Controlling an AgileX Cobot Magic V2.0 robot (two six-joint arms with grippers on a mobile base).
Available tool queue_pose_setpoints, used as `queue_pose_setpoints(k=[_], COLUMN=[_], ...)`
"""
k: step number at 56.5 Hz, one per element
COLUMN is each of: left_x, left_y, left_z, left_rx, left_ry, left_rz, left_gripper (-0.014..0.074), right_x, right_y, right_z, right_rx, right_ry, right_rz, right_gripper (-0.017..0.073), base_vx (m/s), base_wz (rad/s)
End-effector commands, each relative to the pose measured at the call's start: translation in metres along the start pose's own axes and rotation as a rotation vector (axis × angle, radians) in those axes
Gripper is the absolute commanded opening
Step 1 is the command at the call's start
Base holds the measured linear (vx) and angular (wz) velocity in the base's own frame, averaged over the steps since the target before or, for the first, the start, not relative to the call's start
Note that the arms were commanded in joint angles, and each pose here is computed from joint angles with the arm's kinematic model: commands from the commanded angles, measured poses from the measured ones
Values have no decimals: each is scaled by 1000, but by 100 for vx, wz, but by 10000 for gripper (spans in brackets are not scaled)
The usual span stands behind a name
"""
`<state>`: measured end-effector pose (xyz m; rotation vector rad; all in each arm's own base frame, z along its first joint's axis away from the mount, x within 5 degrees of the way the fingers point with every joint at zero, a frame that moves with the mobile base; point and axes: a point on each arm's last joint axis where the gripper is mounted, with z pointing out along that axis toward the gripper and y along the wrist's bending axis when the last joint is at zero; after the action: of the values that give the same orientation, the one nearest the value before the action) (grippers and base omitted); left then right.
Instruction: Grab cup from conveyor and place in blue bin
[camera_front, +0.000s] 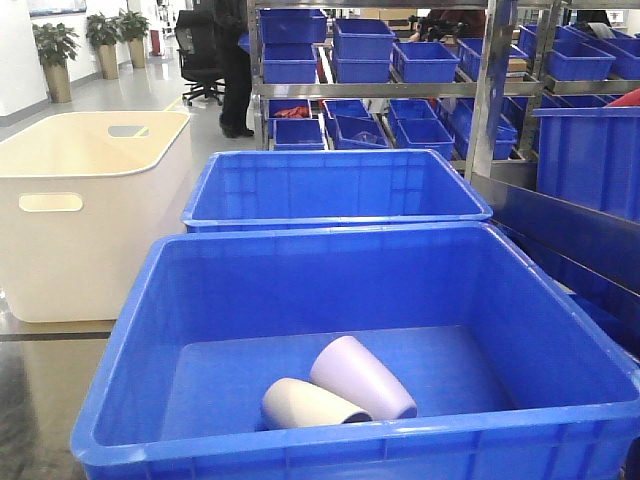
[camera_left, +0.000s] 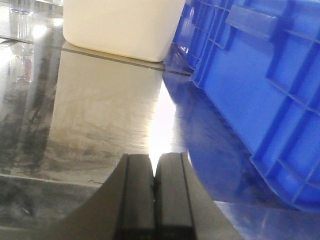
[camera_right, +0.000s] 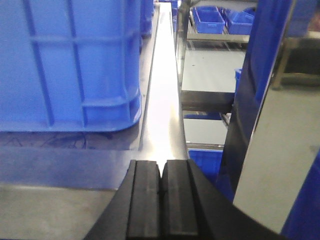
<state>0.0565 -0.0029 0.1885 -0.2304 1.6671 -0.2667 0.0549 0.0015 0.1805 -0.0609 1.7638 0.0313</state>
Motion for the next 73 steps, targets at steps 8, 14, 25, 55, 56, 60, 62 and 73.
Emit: queue_pose_setpoints(k=[8, 14, 25, 55, 56, 60, 62, 73], left_x=[-6, -6, -6, -6, -6, -6, -6, -6], left_y=[-1, -1, -1, -1, -1, -1, -1, -1], left_z=[0, 0, 0, 0, 0, 0, 0, 0], left_rx=[12, 12, 12, 12, 12, 12, 12, 12], left_ry=[-70, -70, -70, -70, -70, -70, -70, -70], left_rz=[-10, -10, -10, -10, -10, -10, -10, -10], left_gripper=[-1, -1, -1, -1, -1, -1, -1, -1], right_x=[-1, -1, -8, -8, -8, -8, -8, -8], right_y=[1, 2, 3, 3, 3, 3, 3, 3], right_z=[1, 1, 0, 0, 0, 0, 0, 0], right_rx=[-5, -18, -21, -22, -22, -22, -22, -22], right_ry=[-68, -77, -147, -155, -155, -155, -155, -155], right_rz=[-160, -106, -89, -89, -89, -89, -89, -89], right_gripper=[-9, -9, -9, -9, -9, -9, -9, -9], base_vx=[0, 0, 0, 0, 0, 0, 0, 0], base_wz=[0, 0, 0, 0, 0, 0, 0, 0])
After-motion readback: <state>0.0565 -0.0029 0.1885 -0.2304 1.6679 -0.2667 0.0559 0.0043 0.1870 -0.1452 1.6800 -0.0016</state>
